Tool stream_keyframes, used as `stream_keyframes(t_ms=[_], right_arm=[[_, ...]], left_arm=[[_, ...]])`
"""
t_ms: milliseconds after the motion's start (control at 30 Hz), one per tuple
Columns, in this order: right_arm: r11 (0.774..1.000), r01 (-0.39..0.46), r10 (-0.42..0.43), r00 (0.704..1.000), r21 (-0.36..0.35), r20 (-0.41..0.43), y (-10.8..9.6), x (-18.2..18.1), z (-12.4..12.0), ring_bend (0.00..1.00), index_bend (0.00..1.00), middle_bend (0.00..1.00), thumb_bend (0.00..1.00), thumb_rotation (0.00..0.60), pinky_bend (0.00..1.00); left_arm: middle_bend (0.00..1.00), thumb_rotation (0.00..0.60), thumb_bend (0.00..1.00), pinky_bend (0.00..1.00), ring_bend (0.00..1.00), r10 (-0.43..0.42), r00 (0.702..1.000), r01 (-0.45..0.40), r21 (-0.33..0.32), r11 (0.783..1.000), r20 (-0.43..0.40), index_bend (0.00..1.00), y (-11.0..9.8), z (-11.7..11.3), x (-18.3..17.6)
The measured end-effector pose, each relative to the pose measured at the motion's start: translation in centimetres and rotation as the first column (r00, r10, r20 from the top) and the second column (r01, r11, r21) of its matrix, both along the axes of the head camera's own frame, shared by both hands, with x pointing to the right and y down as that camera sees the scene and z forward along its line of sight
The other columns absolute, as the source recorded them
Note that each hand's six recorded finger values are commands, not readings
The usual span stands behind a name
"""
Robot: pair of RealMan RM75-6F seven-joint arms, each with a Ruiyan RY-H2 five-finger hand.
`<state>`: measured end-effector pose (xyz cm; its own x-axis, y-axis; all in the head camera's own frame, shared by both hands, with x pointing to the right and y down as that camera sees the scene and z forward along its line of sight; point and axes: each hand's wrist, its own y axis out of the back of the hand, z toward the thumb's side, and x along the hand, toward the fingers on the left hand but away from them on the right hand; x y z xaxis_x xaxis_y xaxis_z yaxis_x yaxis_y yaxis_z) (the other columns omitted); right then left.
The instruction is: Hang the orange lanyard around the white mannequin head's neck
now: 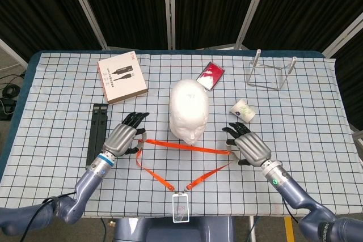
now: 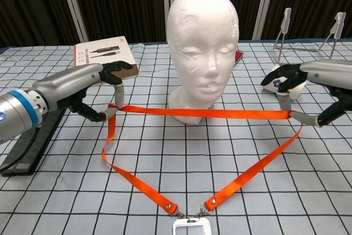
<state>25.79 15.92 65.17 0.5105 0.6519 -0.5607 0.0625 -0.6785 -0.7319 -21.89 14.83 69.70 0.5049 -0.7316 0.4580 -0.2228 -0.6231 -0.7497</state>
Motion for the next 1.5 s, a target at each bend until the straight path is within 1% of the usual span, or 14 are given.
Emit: stream_keyframes(t_ms=[167,333,467,567,633,733,833,933,1067,1167,1300,1500], right_arm=[[0.999,0.046,-0.048,0.996,0.023,0.079,0.2,0.2,-1.9,0.0,0.74,0.15,0.51,0.6,0.0],[0.995,0.075,-0.084,0.985,0.066,0.148,-0.2,0.1,-4.0,0.0,0.74,0.15,0.5,0.6,0.0],[0.992,0.08,-0.097,0.977,0.095,0.19,-1.0,-0.7,-5.3,0.0,0.74,0.15,0.51,0.6,0.0],[0.991,0.067,-0.091,0.971,0.116,0.221,-1.6,-1.4,-6.2,0.0,0.74,0.16,0.51,0.6,0.0],[0.991,0.049,-0.078,0.968,0.126,0.237,-2.1,-1.8,-6.8,0.0,0.74,0.16,0.51,0.6,0.0],[0.991,0.001,-0.037,0.964,0.137,0.263,-3.1,-2.3,-7.6,0.0,0.75,0.16,0.51,0.6,0.0],[0.989,-0.077,0.034,0.948,0.126,0.315,-4.3,-3.0,-8.7,0.0,0.75,0.16,0.51,0.6,0.0],[0.984,-0.13,0.077,0.928,0.124,0.364,-5.5,-3.7,-9.8,0.0,0.75,0.16,0.51,0.6,0.0],[0.98,-0.157,0.094,0.91,0.126,0.403,-6.4,-4.0,-10.8,0.0,0.75,0.16,0.51,0.6,0.0],[0.976,-0.179,0.108,0.896,0.127,0.431,-7.1,-3.8,-11.5,0.0,0.75,0.17,0.5,0.6,0.0],[0.967,-0.223,0.144,0.876,0.121,0.46,-8.2,-3.1,-12.0,0.0,0.75,0.17,0.5,0.6,0.0],[0.945,-0.307,0.225,0.859,0.11,0.46,-10.2,-1.7,-11.8,0.0,0.75,0.17,0.5,0.6,0.0]], left_arm=[[0.0,0.6,0.49,0.0,0.0,-0.012,0.998,0.014,0.032,0.999,-0.066,0.77,0.6,-2.6,-1.2],[0.0,0.6,0.49,0.0,0.0,-0.009,0.994,0.016,0.065,0.998,-0.108,0.77,0.5,-4.9,-1.7],[0.0,0.6,0.49,0.0,0.0,-0.014,0.989,0.025,0.077,0.997,-0.145,0.78,0.3,-6.4,-1.4],[0.0,0.6,0.49,0.0,0.0,-0.027,0.984,0.043,0.087,0.995,-0.179,0.78,-0.3,-7.6,-0.9],[0.0,0.6,0.49,0.0,0.0,-0.035,0.98,0.055,0.098,0.994,-0.194,0.79,-1.0,-8.3,-0.7],[0.0,0.6,0.49,0.0,0.0,-0.062,0.975,0.087,0.106,0.991,-0.215,0.79,-2.1,-9.1,-0.5],[0.0,0.6,0.49,0.0,0.0,-0.105,0.968,0.132,0.106,0.986,-0.227,0.79,-3.3,-9.5,-0.6],[0.0,0.6,0.49,0.0,0.0,-0.151,0.96,0.177,0.094,0.98,-0.234,0.79,-4.5,-9.8,-0.7],[0.0,0.6,0.49,0.0,0.0,-0.189,0.951,0.215,0.084,0.973,-0.245,0.79,-6.0,-10.4,-0.7],[0.0,0.6,0.49,0.0,0.0,-0.206,0.946,0.233,0.082,0.969,-0.25,0.79,-6.6,-10.7,-1.1],[0.0,0.6,0.49,0.0,0.0,-0.238,0.936,0.266,0.076,0.961,-0.261,0.79,-7.5,-10.9,-1.7],[0.0,0.6,0.49,0.0,0.0,-0.269,0.926,0.297,0.069,0.952,-0.266,0.78,-9.1,-11.1,-2.0]])
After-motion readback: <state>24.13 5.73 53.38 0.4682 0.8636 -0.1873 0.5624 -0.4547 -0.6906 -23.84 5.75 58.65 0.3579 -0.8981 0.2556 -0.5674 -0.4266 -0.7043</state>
